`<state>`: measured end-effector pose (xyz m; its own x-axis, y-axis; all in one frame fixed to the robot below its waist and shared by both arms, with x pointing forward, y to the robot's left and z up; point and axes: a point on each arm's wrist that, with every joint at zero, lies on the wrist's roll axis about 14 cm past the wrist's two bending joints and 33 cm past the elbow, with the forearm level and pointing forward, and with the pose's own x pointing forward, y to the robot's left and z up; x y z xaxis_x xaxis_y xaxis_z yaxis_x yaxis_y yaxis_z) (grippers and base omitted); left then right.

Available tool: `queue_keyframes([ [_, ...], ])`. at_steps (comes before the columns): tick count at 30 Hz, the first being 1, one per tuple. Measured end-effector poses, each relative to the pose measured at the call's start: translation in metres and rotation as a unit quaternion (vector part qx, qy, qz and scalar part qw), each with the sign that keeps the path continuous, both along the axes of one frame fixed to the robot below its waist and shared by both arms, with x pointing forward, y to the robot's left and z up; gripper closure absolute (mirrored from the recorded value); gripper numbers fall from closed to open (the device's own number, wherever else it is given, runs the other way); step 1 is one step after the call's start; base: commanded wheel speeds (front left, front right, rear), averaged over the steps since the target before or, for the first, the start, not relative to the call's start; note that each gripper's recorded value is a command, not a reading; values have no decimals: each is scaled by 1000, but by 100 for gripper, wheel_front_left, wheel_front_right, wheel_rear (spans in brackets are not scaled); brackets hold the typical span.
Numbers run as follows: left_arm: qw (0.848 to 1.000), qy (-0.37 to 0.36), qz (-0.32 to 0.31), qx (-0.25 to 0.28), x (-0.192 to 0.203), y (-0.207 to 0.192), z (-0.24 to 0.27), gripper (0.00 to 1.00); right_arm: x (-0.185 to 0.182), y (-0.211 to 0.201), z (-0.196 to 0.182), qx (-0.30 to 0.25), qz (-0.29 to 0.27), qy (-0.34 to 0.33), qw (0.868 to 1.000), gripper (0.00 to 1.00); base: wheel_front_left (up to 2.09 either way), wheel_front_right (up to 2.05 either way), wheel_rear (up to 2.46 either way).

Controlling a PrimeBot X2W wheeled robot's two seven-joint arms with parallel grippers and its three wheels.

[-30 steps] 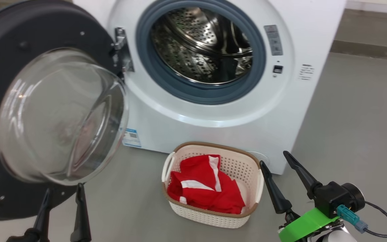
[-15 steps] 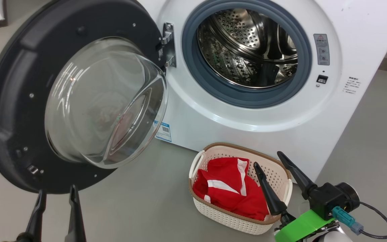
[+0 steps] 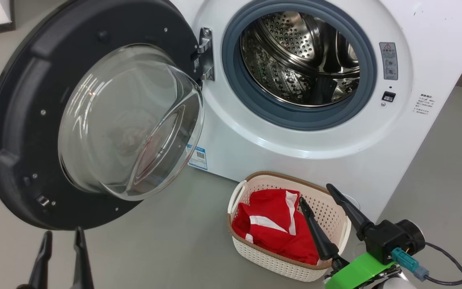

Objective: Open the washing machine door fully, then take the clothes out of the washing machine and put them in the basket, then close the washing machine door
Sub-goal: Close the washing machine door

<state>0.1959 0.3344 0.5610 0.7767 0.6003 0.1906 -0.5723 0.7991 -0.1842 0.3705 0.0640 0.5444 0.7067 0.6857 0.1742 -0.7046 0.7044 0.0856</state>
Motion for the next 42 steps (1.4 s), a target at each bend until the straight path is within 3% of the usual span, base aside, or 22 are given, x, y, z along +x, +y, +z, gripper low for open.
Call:
queue_keyframes([
  [1, 1000, 0, 0, 0, 0, 0, 0, 100, -1, 0, 0, 0, 1, 0, 1000, 0, 0, 0, 0],
  [10, 1000, -10, 14, 16, 0, 9, 10, 100, -3, -1, 0, -3, -1, 0, 1000, 0, 0, 0, 0],
  [20, 989, -101, 32, 99, 20, 52, 94, 100, 0, -11, 0, -5, -16, -1, 1000, 0, 0, 0, 0],
  [27, 983, -154, 49, 88, 42, 92, 138, 100, 3, -18, -2, -4, -28, 1, 1000, 0, 0, 0, 0],
  [30, 983, -165, 58, 58, 52, 112, 145, 100, 4, -22, -3, -5, -34, 3, 999, 0, 0, 0, 0],
  [36, 982, -154, 73, -86, 75, 157, 123, 100, 6, -31, -8, -8, -46, 9, 999, 0, 0, 0, 0],
  [42, 957, -141, 68, -244, 93, 175, 87, 100, 7, -37, -13, -15, -54, 11, 998, 0, 0, 0, 0],
])
